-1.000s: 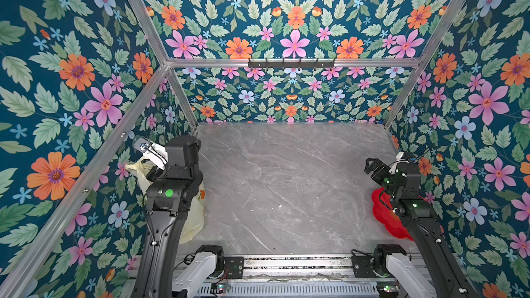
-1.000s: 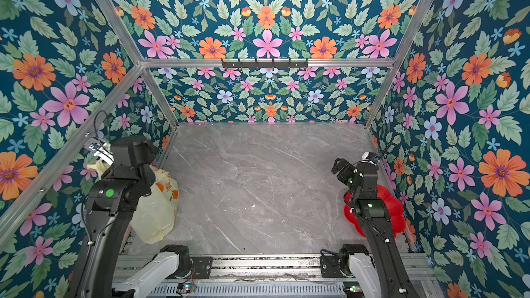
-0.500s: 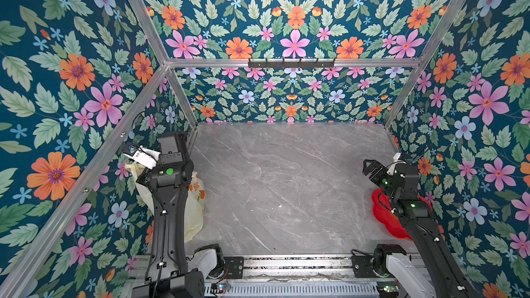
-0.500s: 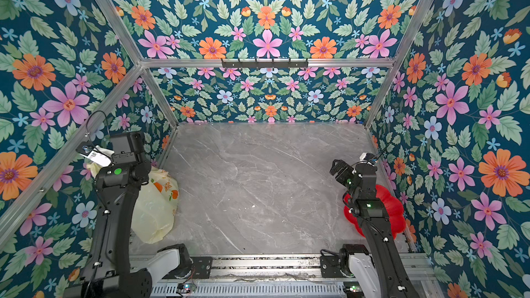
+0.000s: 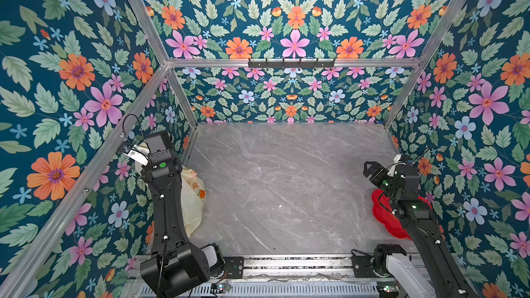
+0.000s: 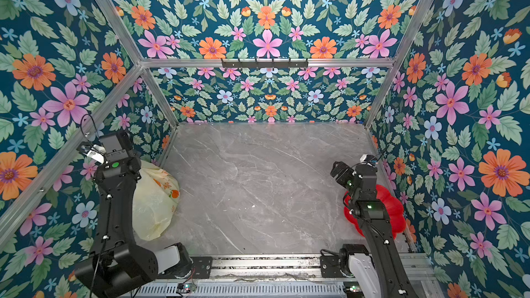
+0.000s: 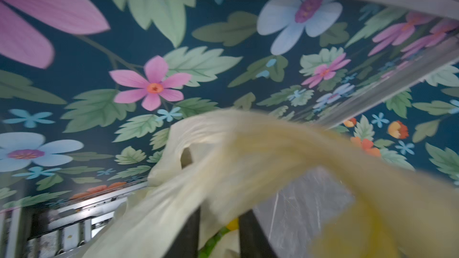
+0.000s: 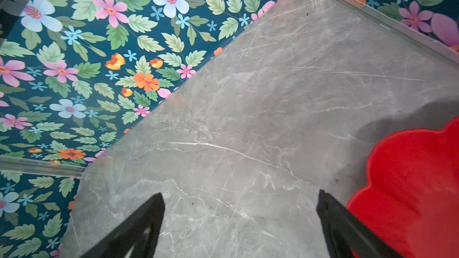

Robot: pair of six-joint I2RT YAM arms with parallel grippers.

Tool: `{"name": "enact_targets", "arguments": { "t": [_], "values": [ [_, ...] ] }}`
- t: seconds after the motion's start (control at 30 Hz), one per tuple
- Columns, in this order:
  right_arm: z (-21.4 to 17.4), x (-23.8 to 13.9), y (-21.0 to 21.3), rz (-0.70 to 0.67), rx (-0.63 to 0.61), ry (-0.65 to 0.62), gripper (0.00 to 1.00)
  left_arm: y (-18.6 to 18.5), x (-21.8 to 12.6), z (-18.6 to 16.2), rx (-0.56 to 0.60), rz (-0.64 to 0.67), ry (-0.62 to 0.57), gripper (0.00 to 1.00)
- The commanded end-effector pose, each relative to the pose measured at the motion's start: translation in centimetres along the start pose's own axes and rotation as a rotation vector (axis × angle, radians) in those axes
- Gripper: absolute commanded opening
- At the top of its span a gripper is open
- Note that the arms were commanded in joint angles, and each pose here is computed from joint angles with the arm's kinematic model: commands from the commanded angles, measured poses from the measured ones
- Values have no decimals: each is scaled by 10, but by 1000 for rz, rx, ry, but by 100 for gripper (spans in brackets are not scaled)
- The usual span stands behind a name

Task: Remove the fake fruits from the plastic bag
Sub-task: 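Raise the left gripper and grasp the yellow plastic bag's handles, then carry the bag by its handles to the table center with the left gripper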

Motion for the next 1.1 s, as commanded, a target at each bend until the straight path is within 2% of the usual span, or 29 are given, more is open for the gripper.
{"name": "enact_targets", "arguments": {
  "t": [0.0, 0.07, 0.17, 0.37, 0.6, 0.87, 0.97, 1.07],
  "values": [
    [-2, -2, -7, -73, 21, 17, 97, -28, -8, -8, 10, -207, 72, 4],
    [-2, -1, -7, -76, 28, 22, 96, -44, -19, -17, 43, -273, 89, 0],
    [-2, 0, -6, -70, 45, 29, 95, -76, -45, -39, 140, -398, 116, 0],
    [1, 3, -5, -70, 70, 39, 95, -138, -93, -102, 301, -711, 310, 0],
    [0, 4, -2, -63, 96, 78, 94, -181, -157, -174, 466, -1006, 481, 0],
    [3, 6, 10, 11, 136, 137, 94, -205, -235, -260, 745, -1291, 633, 0],
    [5, 5, 19, 53, 125, 147, 94, -200, -257, -282, 811, -1342, 647, 0],
    [7, 2, 33, 70, 60, 148, 94, -194, -261, -295, 830, -1330, 659, 0]
  ]
}}
Point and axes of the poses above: each gripper's point midway between its finger pads, its own x axis out along the fingers, its own y axis along the line the jaws close on, z = x × y, the point moved 7 cm from there along -x, back along the fingers, and after that the axes turned 12 degrees about -x, right-handed, at the moved point
